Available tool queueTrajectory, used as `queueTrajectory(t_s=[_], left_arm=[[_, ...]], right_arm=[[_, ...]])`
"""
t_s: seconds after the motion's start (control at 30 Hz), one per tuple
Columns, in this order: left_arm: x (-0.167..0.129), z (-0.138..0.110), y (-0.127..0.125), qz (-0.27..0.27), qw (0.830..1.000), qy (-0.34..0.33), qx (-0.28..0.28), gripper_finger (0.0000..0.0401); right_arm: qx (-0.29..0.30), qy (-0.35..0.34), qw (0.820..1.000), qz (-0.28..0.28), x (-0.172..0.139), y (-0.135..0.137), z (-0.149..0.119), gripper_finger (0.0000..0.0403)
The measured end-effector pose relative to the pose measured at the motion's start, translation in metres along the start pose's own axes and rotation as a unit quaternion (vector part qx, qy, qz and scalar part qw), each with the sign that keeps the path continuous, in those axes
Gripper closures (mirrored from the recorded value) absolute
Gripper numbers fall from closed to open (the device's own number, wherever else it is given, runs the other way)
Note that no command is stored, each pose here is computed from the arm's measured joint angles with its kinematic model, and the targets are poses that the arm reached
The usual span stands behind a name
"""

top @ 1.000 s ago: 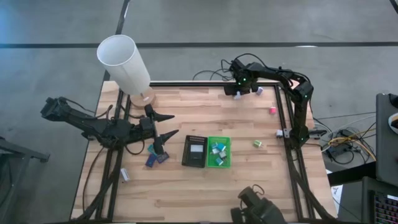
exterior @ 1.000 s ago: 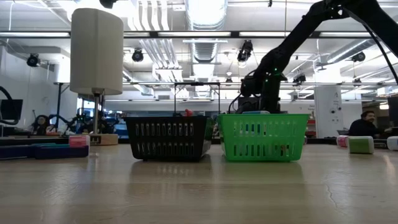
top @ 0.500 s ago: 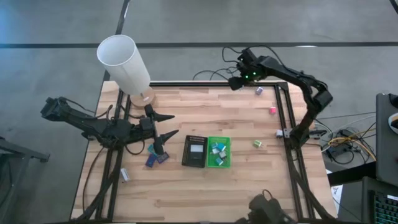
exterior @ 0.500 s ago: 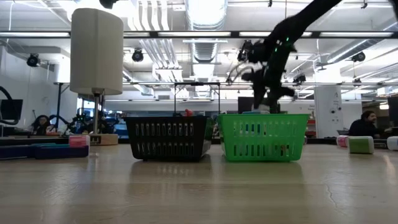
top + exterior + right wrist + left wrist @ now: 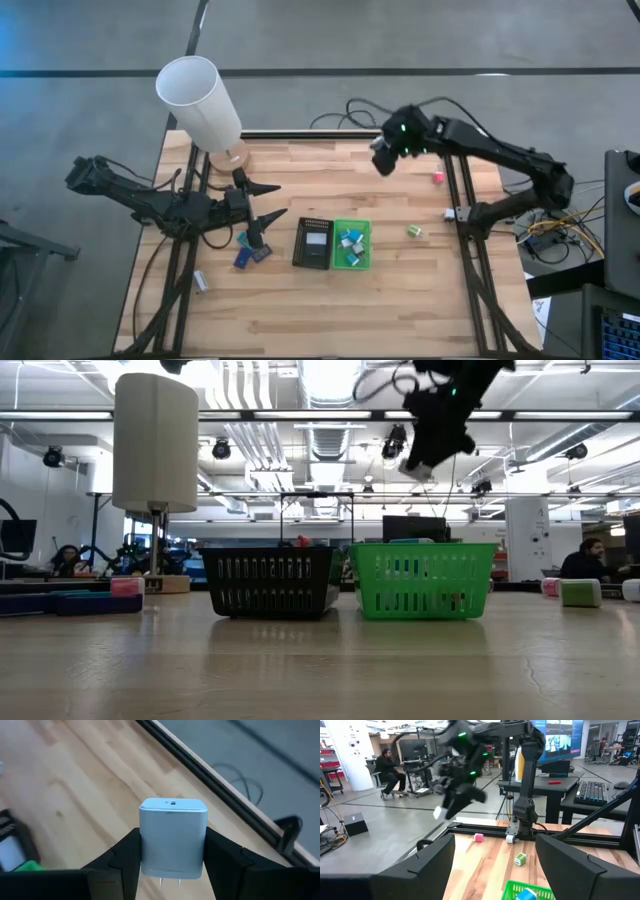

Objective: Pick & Place Office items
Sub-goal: Put the white charger adapter into the green basket

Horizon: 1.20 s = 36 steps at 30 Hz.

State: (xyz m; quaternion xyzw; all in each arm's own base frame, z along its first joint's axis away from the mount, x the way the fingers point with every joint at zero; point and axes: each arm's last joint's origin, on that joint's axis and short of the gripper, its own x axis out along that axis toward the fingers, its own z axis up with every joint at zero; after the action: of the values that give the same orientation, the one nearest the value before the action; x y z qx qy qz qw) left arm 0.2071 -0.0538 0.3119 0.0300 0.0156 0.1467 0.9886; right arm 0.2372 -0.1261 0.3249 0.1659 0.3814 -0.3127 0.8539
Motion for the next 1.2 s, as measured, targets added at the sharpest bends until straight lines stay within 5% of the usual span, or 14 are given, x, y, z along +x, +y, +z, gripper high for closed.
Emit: queueTrajectory(t_s=[0.23,0.5,0.97,1.2], left_arm=[[0.000,0.000,0.000,0.000,1.000,0.000,-0.003,0.0117],[0.000,0.001,0.000,0.000,1.000,-0.003,-0.018,0.0117],[0.004,-0.003,-0.003,0.000,0.999,0.001,-0.046,0.0117],[0.006,-0.006,-0.005,0.000,0.999,0.007,-0.047,0.0117]], right_arm=[[-0.052,-0.095,0.993,0.039,-0.038,0.052,-0.023,0.0237],[-0.098,-0.193,0.966,0.145,-0.057,0.097,-0.048,0.0237],[-0.145,-0.235,0.927,0.254,-0.031,0.153,-0.105,0.0237],[-0.152,-0.197,0.934,0.256,-0.002,0.171,-0.128,0.0237]])
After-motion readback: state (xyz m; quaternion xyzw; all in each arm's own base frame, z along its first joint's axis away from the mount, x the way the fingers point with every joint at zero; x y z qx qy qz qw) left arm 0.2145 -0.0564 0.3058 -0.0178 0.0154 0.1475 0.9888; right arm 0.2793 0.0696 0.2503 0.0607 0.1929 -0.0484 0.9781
